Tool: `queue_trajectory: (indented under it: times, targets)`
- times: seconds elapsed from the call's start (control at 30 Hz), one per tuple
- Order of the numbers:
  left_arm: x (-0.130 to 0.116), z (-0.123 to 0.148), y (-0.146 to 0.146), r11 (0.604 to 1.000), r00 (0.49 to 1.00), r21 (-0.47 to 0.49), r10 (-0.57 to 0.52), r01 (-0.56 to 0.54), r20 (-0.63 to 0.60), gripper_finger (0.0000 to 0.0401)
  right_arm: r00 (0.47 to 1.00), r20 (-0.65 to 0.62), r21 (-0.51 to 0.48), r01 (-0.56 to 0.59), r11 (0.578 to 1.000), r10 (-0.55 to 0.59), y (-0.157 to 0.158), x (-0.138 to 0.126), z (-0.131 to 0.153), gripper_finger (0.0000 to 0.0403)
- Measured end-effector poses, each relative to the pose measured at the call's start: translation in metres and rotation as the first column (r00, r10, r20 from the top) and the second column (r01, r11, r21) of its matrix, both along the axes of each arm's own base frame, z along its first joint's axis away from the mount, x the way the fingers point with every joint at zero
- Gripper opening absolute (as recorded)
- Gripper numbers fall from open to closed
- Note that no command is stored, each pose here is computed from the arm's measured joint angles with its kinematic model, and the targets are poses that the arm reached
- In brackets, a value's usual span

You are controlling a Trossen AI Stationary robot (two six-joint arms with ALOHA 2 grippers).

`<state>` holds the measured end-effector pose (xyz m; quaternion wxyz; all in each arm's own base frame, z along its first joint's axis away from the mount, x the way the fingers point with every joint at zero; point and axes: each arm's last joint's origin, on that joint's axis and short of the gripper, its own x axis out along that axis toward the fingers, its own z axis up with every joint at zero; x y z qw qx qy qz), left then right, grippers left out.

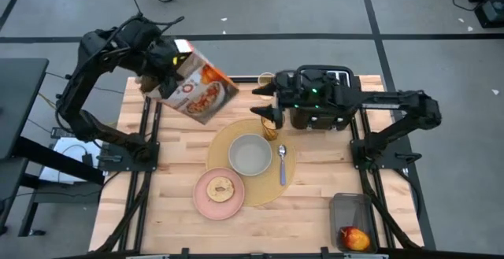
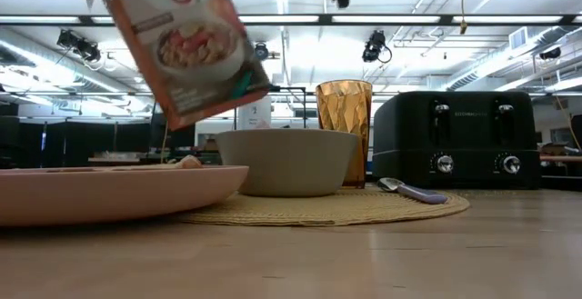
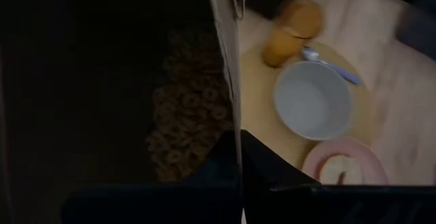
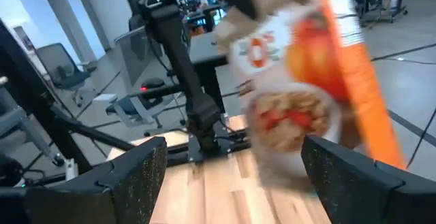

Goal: Arrange a breakfast setting
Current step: Pour the cereal on the gray bowl

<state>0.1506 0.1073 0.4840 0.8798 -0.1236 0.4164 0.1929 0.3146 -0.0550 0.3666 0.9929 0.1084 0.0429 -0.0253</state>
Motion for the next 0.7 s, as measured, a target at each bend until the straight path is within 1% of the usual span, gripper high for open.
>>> queue_trajectory:
  times: [0.13, 0.23, 0.33, 0.43, 0.5, 0.6, 0.7]
  targets:
    - [0.005, 0.006, -0.014, 0.993, 0.994, 0.036, -0.110, 0.109, 0.013, 0.0002, 0.999, -0.042, -0.004, -0.011, 1.000, 0.011, -0.024, 0.014, -0.013, 0.0353]
    - [0.003, 0.011, -0.028, 0.971, 0.975, 0.097, -0.221, 0.219, 0.014, 0.0002, 0.997, -0.063, 0.009, -0.042, 0.999, 0.043, -0.037, 0.026, -0.020, 0.0363]
    - [0.004, 0.012, -0.039, 0.947, 0.955, 0.126, -0.297, 0.294, 0.005, 0.0002, 0.993, -0.079, 0.012, -0.082, 0.997, 0.082, -0.046, 0.038, -0.027, 0.0375]
    - [0.007, 0.013, -0.046, 0.934, 0.942, 0.132, -0.334, 0.331, 0.004, 0.0002, 0.989, -0.075, 0.020, -0.129, 0.991, 0.130, -0.052, 0.050, -0.027, 0.0385]
    - [0.007, 0.013, -0.051, 0.930, 0.937, 0.129, -0.349, 0.345, 0.007, 0.0002, 0.987, -0.064, 0.008, -0.147, 0.989, 0.147, -0.056, 0.057, -0.025, 0.0392]
    - [0.009, 0.013, -0.055, 0.930, 0.937, 0.122, -0.349, 0.346, 0.009, 0.0002, 0.983, -0.065, 0.013, -0.169, 0.986, 0.170, -0.061, 0.066, -0.027, 0.0398]
    - [0.010, 0.013, -0.058, 0.936, 0.943, 0.121, -0.334, 0.331, 0.004, 0.0002, 0.968, -0.067, 0.033, -0.238, 0.971, 0.240, -0.061, 0.075, -0.032, 0.0399]
